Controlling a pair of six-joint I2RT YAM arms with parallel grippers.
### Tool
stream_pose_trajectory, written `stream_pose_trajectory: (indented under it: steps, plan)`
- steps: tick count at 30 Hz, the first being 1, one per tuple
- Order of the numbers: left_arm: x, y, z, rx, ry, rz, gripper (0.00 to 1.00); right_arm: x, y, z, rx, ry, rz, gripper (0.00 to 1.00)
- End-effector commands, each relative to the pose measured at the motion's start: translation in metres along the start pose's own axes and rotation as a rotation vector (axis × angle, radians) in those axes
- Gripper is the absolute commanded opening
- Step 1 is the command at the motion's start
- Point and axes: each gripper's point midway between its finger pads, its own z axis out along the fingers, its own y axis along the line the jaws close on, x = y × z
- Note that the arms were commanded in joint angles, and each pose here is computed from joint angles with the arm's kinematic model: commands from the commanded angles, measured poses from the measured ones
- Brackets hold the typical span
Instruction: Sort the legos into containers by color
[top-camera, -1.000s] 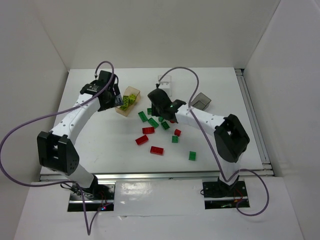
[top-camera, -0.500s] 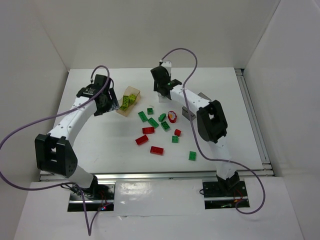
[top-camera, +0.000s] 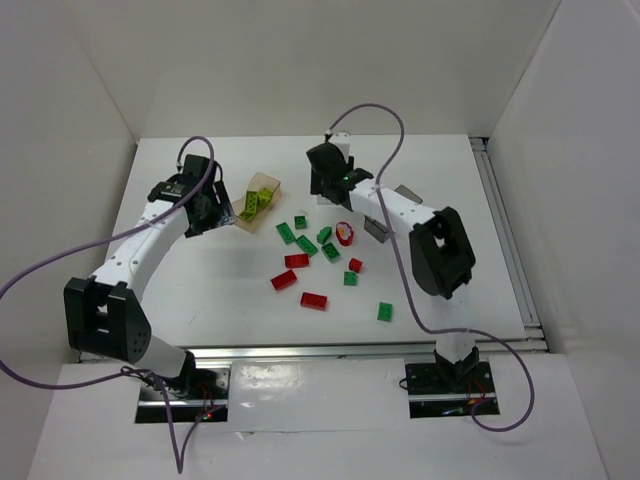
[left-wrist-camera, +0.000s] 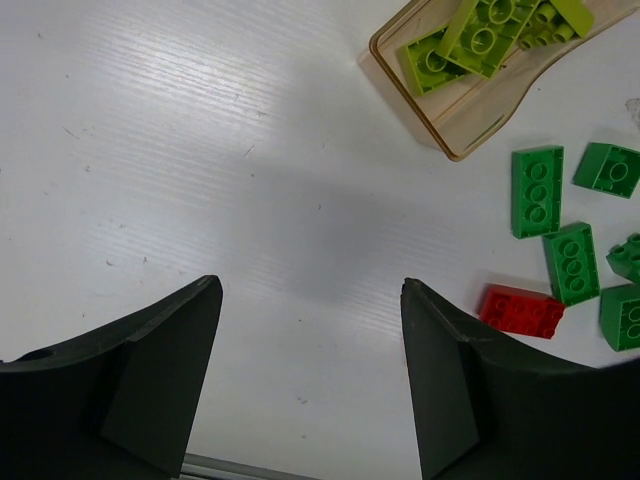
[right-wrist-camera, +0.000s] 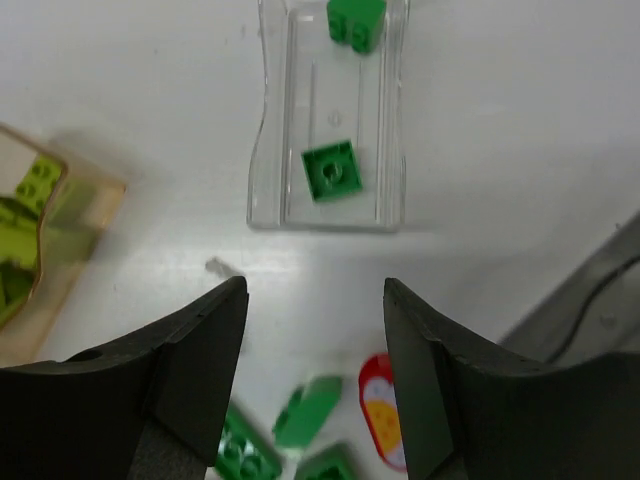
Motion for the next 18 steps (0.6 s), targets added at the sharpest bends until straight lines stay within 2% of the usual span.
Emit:
stream_pose_trajectory:
  steps: [1, 2, 7, 11, 16, 18]
  plan:
    - [-0.010, -0.003, -0.010, 0.037, -0.049, -0.006, 0.82, -0.017, 0.014, -0.057, -0.115, -0.045, 0.063, 0.64]
    - [-0.010, -0.004, -0.010, 0.045, -0.045, -0.006, 0.82, 0.006, 0.007, -0.057, -0.115, 0.002, 0.041, 0.65]
    - [-0.006, -0.004, -0.012, 0.057, -0.045, -0.007, 0.82, 0.049, 0.001, -0.081, -0.183, 0.132, -0.005, 0.70]
    - [-0.002, -0.004, -0.010, 0.060, -0.031, -0.004, 0.82, 0.100, -0.005, -0.091, -0.243, 0.258, -0.096, 0.71]
    - [0.001, -0.003, -0.011, 0.059, -0.029, -0.013, 0.82, 0.129, -0.004, -0.101, -0.322, 0.298, -0.171, 0.70]
    - [0.005, -0.003, -0.009, 0.063, -0.017, -0.011, 0.82, 0.140, -0.005, -0.100, -0.337, 0.324, -0.204, 0.66]
